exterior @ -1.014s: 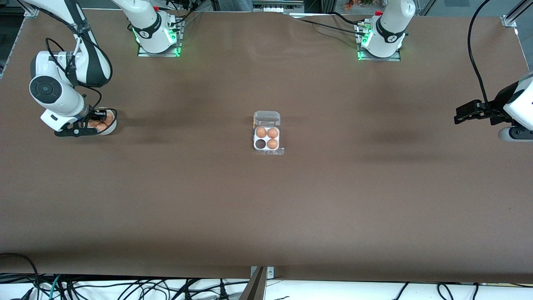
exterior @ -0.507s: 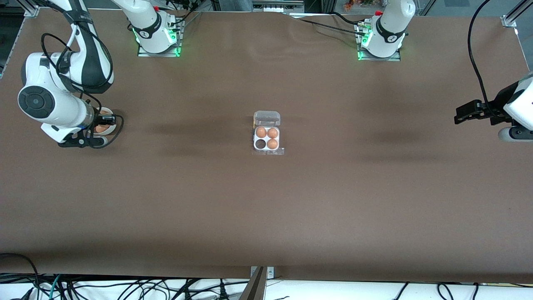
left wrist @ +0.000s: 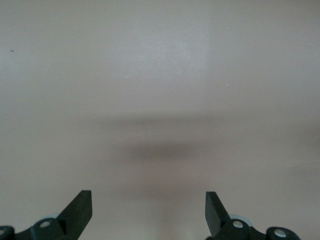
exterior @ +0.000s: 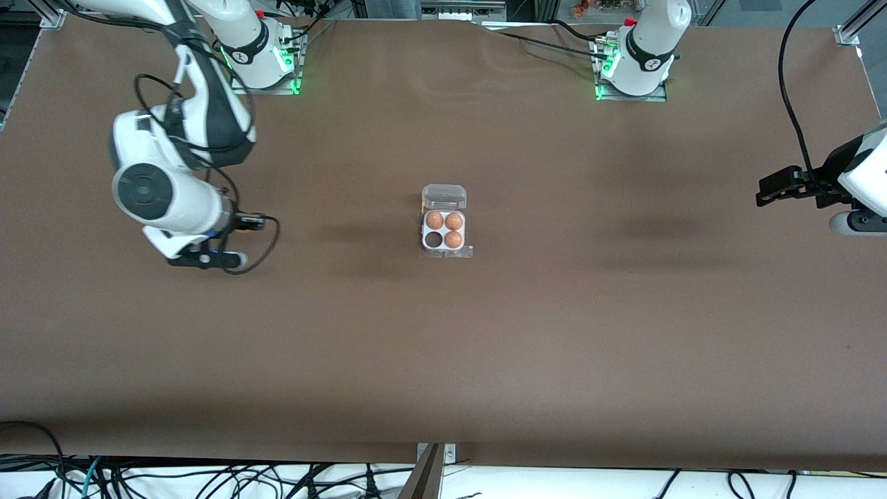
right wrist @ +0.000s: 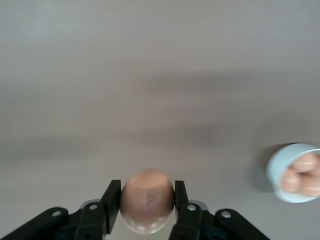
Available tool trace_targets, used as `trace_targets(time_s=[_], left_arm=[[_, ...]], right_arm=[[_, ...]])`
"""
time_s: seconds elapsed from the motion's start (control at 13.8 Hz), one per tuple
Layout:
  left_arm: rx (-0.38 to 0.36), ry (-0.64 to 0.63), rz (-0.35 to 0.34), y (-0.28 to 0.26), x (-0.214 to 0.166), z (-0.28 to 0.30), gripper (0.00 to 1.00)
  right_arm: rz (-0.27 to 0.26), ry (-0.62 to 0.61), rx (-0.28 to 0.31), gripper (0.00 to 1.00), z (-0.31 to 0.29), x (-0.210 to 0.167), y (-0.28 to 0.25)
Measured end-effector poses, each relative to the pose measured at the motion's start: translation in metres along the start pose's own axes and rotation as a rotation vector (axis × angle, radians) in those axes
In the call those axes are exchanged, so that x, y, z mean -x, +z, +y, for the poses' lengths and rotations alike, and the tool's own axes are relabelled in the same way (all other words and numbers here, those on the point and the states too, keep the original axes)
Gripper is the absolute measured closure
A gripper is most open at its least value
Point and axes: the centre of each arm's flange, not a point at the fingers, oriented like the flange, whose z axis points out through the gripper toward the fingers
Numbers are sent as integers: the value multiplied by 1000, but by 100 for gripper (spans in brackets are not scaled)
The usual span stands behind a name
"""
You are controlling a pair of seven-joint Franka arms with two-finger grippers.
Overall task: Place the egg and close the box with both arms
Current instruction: 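Carry the egg with the right gripper over the carton's empty slot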
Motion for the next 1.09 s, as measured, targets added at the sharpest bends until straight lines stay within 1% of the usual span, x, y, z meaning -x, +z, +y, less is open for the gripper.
trace_targets(time_s=[0.22, 0.36, 0.51, 0.72, 1.01, 1.09], left_arm=[[0, 0, 0, 0, 0, 0, 0], [0, 0, 0, 0, 0, 0, 0], [0, 0, 0, 0, 0, 0, 0], [0, 0, 0, 0, 0, 0, 0], [0, 0, 0, 0, 0, 0, 0], [0, 0, 0, 0, 0, 0, 0]], right_arm=[[-1, 72, -32, 52, -78, 4, 3], [7, 106, -36, 52, -122, 6, 8], [15, 131, -60, 52, -159, 7, 10], [56, 160, -118, 52, -208, 8, 16], [112, 203, -183, 52, -264, 19, 42], [119, 204, -191, 52, -273, 23, 47]])
